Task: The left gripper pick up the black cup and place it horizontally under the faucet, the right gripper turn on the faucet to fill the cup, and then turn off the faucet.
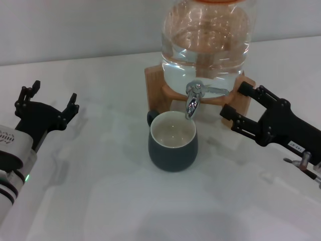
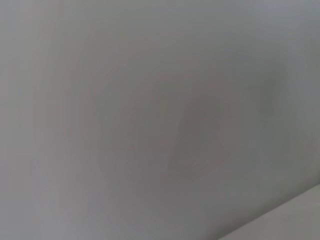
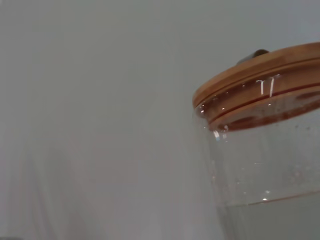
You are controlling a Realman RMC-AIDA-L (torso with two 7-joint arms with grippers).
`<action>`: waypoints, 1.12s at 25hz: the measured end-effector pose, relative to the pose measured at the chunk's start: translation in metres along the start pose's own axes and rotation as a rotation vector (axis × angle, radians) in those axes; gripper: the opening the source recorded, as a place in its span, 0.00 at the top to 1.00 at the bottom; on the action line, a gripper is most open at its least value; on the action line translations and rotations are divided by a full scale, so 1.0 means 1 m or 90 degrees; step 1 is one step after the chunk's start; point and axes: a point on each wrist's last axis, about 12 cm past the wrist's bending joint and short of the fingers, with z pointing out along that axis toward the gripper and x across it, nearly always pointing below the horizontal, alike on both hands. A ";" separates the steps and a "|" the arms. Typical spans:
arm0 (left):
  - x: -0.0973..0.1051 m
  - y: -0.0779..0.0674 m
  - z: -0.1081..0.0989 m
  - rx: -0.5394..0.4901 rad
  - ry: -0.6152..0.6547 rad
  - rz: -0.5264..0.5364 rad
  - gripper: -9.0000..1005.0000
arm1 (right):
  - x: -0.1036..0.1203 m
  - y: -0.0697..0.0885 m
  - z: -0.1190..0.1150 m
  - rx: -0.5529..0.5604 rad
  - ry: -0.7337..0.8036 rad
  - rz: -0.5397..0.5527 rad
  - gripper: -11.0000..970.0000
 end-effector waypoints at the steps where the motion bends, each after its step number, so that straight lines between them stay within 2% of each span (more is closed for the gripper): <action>1: 0.000 0.000 0.000 0.001 -0.001 0.001 0.12 | 0.000 0.000 0.002 -0.003 0.000 0.001 0.10; 14: -0.002 0.000 0.002 0.004 -0.004 0.004 0.12 | 0.000 0.000 0.017 -0.030 0.010 0.010 0.10; 28: -0.003 0.002 0.004 0.003 -0.005 0.009 0.12 | 0.002 0.001 0.019 -0.038 0.022 0.020 0.10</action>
